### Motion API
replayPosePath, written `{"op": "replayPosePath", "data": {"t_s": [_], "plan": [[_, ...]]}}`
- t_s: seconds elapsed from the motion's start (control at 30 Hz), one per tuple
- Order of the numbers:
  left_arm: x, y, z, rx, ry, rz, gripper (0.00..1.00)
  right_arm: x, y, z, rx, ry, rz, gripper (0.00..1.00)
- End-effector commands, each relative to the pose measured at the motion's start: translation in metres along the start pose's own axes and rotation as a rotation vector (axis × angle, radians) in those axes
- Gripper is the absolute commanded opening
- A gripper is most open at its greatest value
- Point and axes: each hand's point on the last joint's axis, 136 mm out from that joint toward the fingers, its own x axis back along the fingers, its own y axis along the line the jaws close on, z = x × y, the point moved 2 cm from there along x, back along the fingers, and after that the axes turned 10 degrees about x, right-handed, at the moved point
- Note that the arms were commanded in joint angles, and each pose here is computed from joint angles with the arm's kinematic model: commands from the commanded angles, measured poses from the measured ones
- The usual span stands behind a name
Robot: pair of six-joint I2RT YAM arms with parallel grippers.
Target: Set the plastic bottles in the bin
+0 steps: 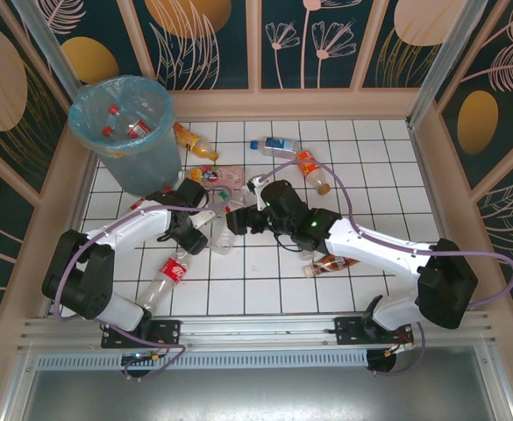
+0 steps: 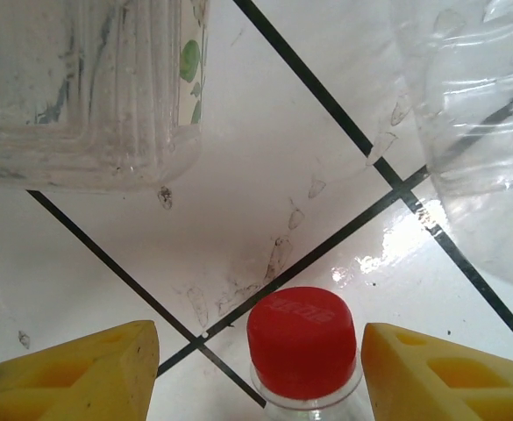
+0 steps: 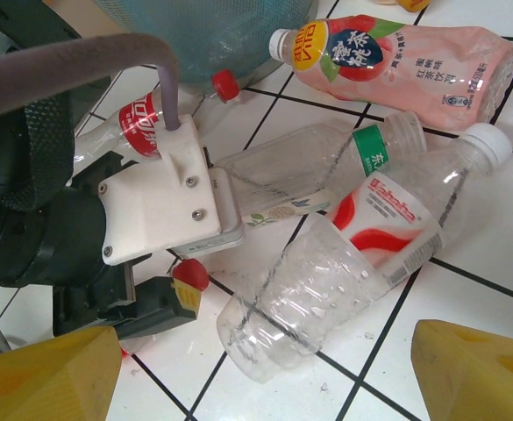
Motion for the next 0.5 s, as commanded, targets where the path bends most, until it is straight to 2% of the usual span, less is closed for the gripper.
{"op": "replayPosePath", "data": {"t_s": [0.0,0.47], "plan": [[0.003,-0.009,0.003,-0.026,0.044,0.055,0.63,-0.002,-0.005,0.001,0.003,-0.011,0.022,0.86],[-0.021,-0.010,0.012,0.023,0.145,0.052,0.57,0.000,-0.007,0.007,0.003,-0.006,0.027,0.86]]}}
